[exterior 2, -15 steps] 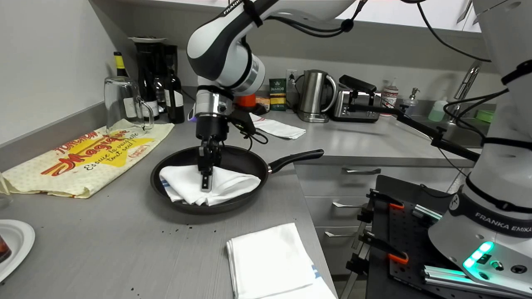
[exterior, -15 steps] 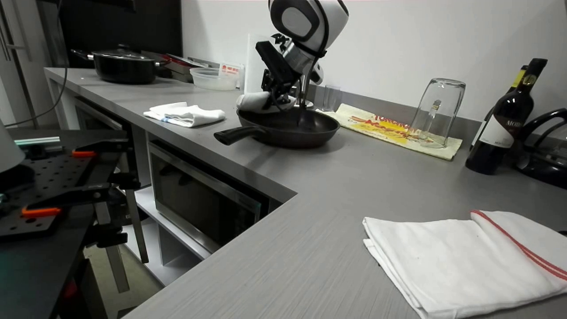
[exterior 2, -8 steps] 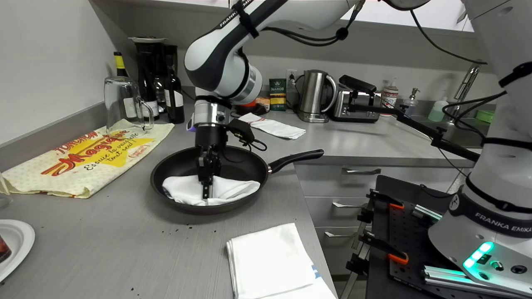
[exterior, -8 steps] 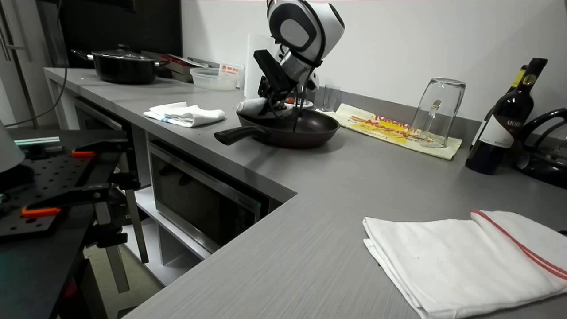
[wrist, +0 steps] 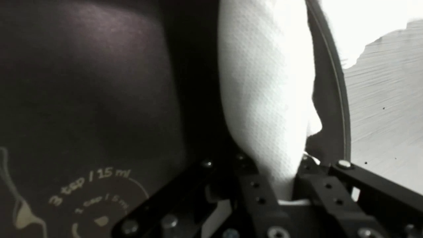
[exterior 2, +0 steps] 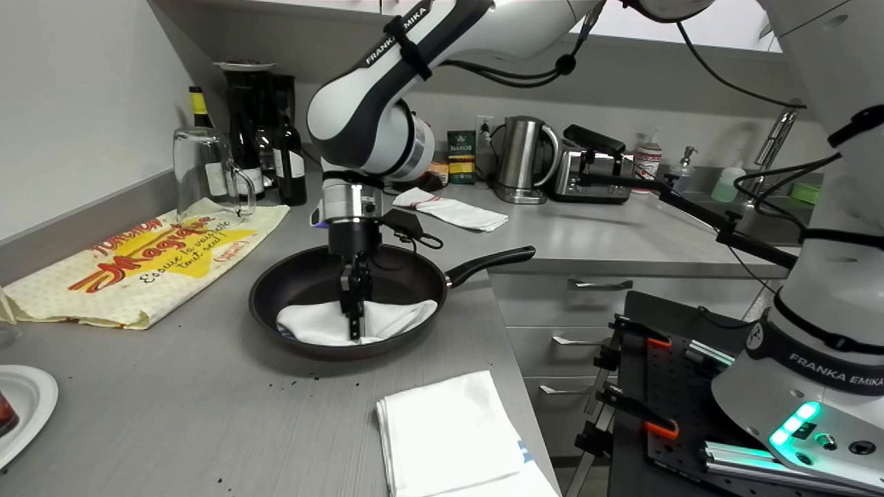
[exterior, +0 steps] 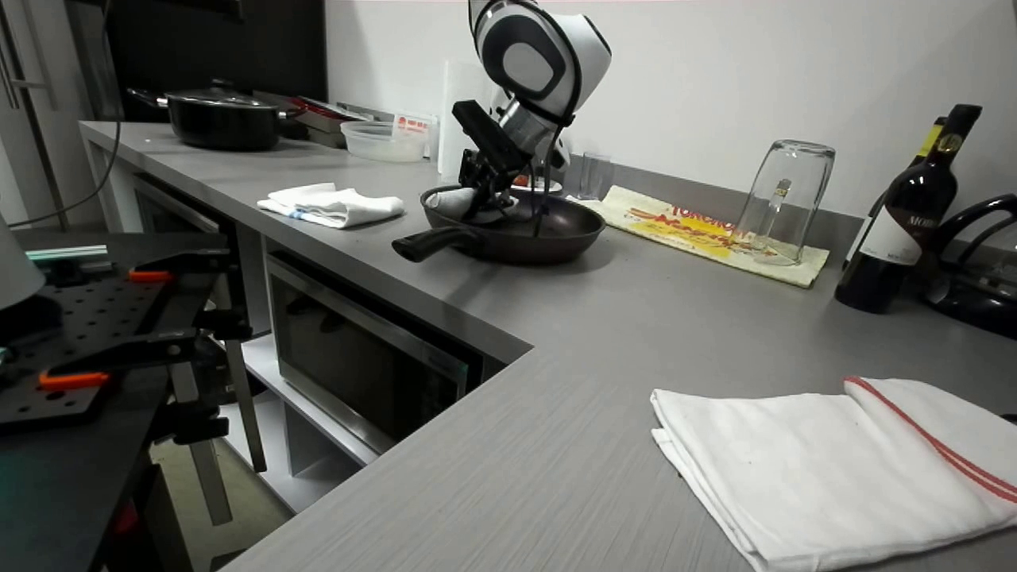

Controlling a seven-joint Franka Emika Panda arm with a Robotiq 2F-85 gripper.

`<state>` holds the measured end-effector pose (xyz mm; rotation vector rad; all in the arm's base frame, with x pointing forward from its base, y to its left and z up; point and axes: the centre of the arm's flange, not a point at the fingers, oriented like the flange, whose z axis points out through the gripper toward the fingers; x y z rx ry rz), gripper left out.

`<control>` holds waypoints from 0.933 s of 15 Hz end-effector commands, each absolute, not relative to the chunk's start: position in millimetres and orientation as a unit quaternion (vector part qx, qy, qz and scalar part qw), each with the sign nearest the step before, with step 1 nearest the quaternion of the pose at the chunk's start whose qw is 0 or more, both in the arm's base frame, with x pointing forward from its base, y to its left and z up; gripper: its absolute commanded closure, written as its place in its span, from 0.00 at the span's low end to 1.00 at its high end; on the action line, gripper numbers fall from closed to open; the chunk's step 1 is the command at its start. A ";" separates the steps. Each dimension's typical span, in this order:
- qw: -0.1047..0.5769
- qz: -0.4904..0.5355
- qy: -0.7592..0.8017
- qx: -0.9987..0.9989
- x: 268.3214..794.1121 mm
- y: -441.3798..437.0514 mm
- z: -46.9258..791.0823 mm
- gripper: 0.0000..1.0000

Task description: Pick the cloth and wipe the pan

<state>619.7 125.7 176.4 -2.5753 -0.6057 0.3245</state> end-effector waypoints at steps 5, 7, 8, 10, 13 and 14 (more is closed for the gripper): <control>0.098 0.114 -0.256 -0.955 622.0 113.1 177.9 0.95; 0.063 0.110 -0.252 -0.959 625.2 96.8 180.2 0.95; 0.043 0.107 -0.247 -0.962 628.2 84.7 181.0 0.95; -0.002 0.098 -0.234 -0.967 635.0 61.1 183.2 0.95; -0.072 0.076 -0.229 -0.968 644.2 34.5 189.2 0.95; -0.097 0.068 -0.230 -0.966 646.2 29.6 191.6 0.95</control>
